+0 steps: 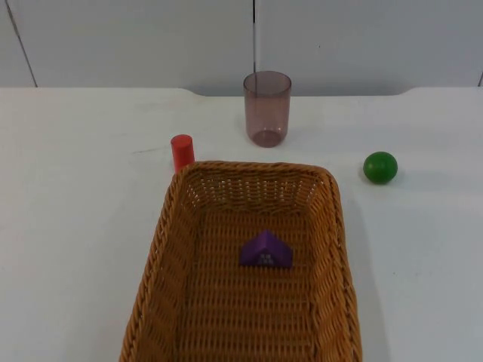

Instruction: Pick up the basket with the left hand and place the triangular block into the basket with the right hand.

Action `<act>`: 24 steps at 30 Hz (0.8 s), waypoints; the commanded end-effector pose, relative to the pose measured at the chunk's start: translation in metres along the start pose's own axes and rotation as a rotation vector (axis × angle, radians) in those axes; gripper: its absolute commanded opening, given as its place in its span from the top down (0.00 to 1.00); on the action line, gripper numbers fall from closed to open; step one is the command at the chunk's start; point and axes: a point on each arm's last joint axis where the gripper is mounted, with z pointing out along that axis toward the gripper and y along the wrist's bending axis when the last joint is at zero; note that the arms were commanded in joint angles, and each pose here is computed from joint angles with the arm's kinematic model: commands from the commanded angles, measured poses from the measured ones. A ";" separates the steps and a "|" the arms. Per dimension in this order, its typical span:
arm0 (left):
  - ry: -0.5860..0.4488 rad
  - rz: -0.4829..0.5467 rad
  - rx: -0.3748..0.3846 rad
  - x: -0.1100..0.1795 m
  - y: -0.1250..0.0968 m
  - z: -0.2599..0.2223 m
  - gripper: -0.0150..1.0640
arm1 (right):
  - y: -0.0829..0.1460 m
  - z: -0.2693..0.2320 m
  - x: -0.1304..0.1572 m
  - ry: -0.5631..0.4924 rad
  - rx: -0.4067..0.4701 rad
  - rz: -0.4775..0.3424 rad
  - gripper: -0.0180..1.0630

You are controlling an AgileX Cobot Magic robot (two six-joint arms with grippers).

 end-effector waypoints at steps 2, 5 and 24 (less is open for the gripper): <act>0.002 0.001 -0.007 0.001 0.001 0.001 0.01 | 0.000 0.000 -0.001 -0.012 -0.008 -0.001 0.26; 0.004 0.001 -0.009 0.001 0.001 0.001 0.01 | 0.000 0.000 -0.001 -0.012 -0.010 -0.015 0.26; 0.004 0.001 -0.009 0.001 0.001 0.001 0.01 | 0.000 0.000 -0.001 -0.012 -0.012 -0.012 0.01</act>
